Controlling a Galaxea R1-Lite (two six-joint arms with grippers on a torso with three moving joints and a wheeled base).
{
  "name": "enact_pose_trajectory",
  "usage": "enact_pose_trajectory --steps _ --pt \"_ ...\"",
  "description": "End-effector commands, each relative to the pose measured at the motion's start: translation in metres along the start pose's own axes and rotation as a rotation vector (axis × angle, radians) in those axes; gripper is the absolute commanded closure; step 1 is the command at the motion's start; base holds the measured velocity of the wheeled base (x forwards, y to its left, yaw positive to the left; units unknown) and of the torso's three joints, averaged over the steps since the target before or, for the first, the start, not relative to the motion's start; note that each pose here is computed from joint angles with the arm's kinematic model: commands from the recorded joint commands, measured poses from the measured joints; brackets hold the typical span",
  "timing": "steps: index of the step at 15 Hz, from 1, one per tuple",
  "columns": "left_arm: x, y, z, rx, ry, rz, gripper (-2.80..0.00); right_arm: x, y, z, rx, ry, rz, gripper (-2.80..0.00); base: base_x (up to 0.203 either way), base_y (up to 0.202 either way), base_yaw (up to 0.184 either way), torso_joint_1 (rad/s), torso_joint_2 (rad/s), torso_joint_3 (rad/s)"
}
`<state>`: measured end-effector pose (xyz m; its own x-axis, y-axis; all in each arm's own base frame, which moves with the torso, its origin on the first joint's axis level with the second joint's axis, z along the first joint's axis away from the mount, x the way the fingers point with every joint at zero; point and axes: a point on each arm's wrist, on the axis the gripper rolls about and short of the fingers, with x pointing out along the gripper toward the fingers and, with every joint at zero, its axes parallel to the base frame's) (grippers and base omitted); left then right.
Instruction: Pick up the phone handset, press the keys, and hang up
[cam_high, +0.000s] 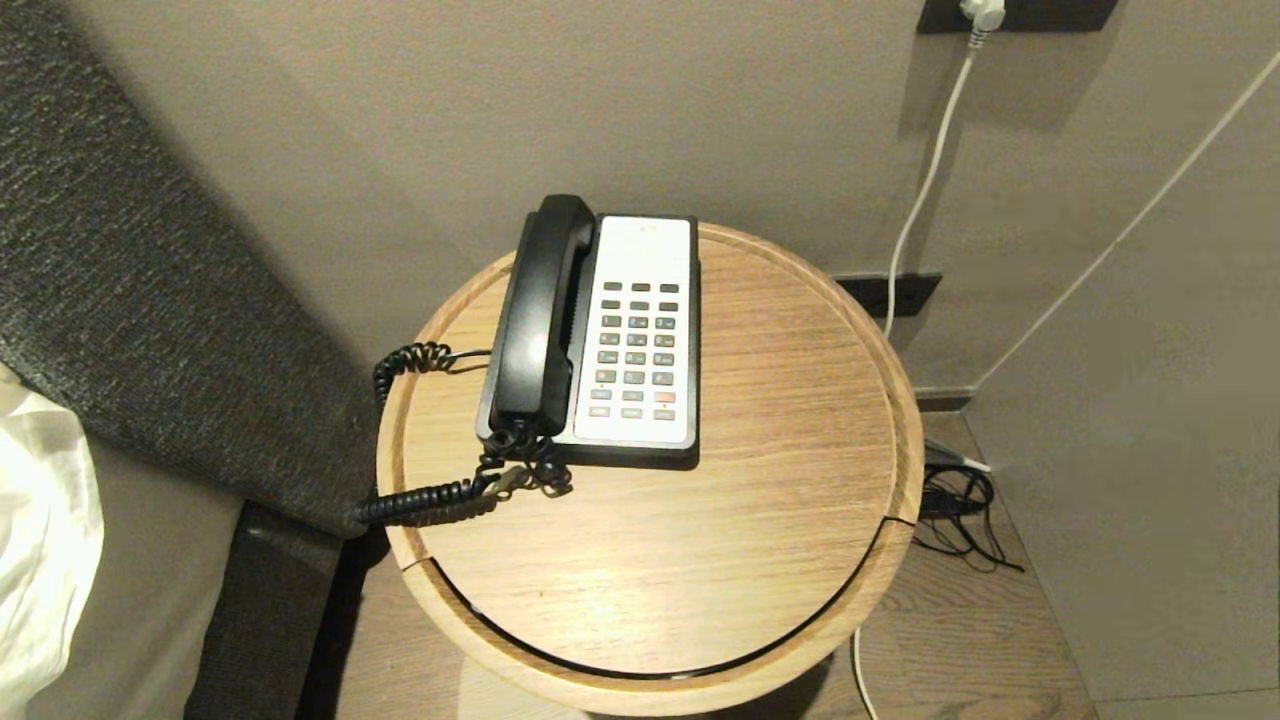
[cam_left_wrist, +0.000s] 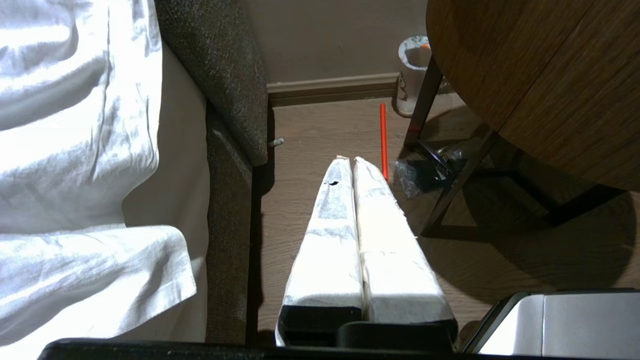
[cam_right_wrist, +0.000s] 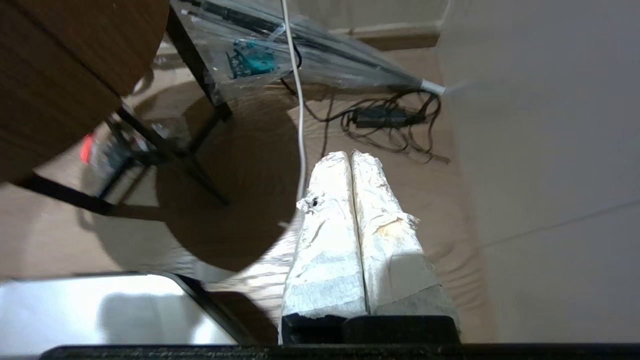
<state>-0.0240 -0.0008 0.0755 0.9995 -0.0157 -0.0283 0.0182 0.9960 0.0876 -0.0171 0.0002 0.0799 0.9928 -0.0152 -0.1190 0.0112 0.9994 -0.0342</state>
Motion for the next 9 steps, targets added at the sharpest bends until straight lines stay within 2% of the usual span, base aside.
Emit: enact_pose_trajectory --steps 1,3,9 --pt "0.0002 0.0 0.0001 0.001 -0.004 0.002 0.0 0.0004 0.0005 -0.0018 -0.042 0.016 0.019 0.0 0.0 0.0 0.0 0.0 0.0 0.0" --pt "0.0003 0.0001 0.0 -0.007 -0.005 0.004 0.0 0.001 0.0004 -0.0024 -0.001 0.007 0.013 0.0 0.0 0.0 0.0 0.0 0.0 0.0" --pt "0.0003 0.0002 0.0001 -0.013 -0.006 0.007 0.0 0.0012 0.0003 -0.0016 0.005 -0.006 0.012 0.0 0.0 0.0 0.0 0.0 0.0 0.0"
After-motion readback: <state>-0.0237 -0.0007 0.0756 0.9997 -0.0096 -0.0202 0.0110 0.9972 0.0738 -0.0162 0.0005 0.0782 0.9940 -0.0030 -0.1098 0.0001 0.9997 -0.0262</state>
